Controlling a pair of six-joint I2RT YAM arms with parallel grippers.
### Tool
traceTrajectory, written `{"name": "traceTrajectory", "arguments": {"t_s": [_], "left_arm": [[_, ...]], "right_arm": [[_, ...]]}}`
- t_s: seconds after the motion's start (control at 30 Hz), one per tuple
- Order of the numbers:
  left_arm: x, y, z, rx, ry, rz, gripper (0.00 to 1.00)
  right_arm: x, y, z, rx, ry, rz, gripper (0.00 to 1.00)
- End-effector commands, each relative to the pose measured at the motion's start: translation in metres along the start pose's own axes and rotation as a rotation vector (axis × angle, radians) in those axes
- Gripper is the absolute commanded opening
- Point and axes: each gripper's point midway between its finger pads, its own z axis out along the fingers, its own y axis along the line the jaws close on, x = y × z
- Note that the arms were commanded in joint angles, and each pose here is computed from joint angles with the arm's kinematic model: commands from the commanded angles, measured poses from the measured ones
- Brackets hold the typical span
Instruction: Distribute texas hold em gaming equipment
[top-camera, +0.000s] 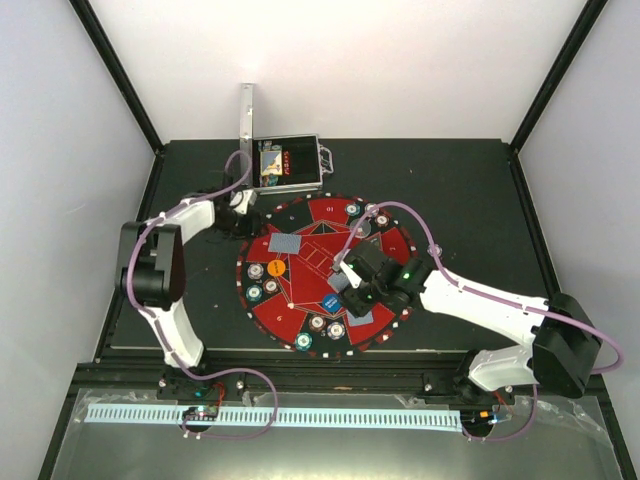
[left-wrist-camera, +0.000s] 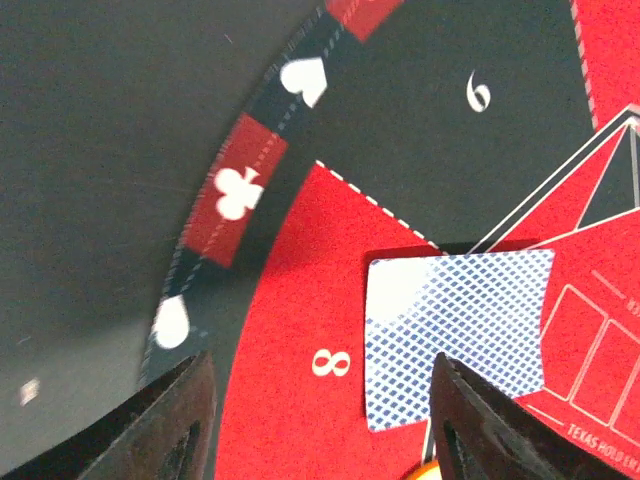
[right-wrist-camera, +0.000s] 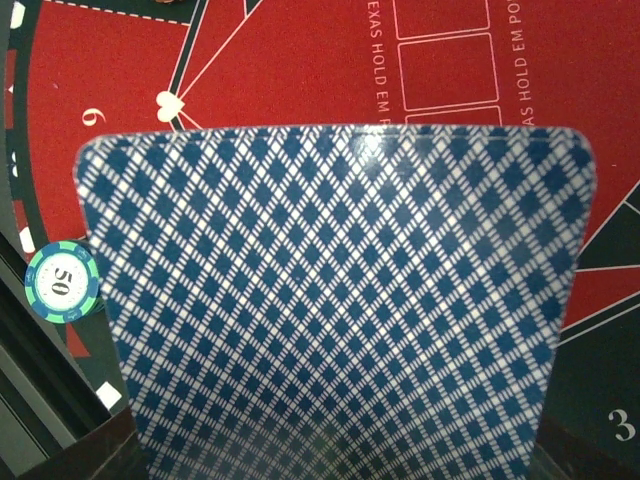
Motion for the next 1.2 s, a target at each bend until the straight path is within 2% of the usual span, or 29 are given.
{"name": "traceTrajectory", "arguments": {"t_s": [0.0,0.1,0.2,0.37,0.47,0.6,0.87,1.17], "left_arm": [[-0.017,0.007,-0.049,-0.138,-0.141,0.003,0.62],[-0.016,-0.02,-0.078,-0.05,-0.218,0.005,0.65],[0.003,-0.06,-0.103,0.109,-0.245,0.021,0.67],[0.059,-0.145,-0.127,0.482,-0.124,0.09,0.66],[0.09,-0.186,-0.138,0.617,-0.039,0.174,0.67],[0.115,-0.217,-0.134,0.694,0.061,0.262,0.67],[0.145,-0.23,-0.094,0.699,0.247,0.307,0.67],[0.163,-0.243,-0.082,0.733,0.337,0.327,0.67]], "right_arm": [[-0.003,-0.004,-0.008,0.012,-0.027,-0.008,0.6],[-0.004,0.002,-0.011,-0.017,-0.035,-0.03,0.6],[-0.006,0.011,-0.015,-0.069,-0.05,-0.062,0.6],[-0.008,0.028,-0.014,-0.15,-0.05,-0.109,0.6],[-0.009,0.036,-0.014,-0.18,-0.045,-0.132,0.6],[-0.011,0.044,-0.014,-0.203,-0.042,-0.15,0.6],[-0.013,0.049,-0.019,-0.212,-0.055,-0.143,0.6],[-0.014,0.05,-0.018,-0.209,-0.056,-0.146,0.6]]}}
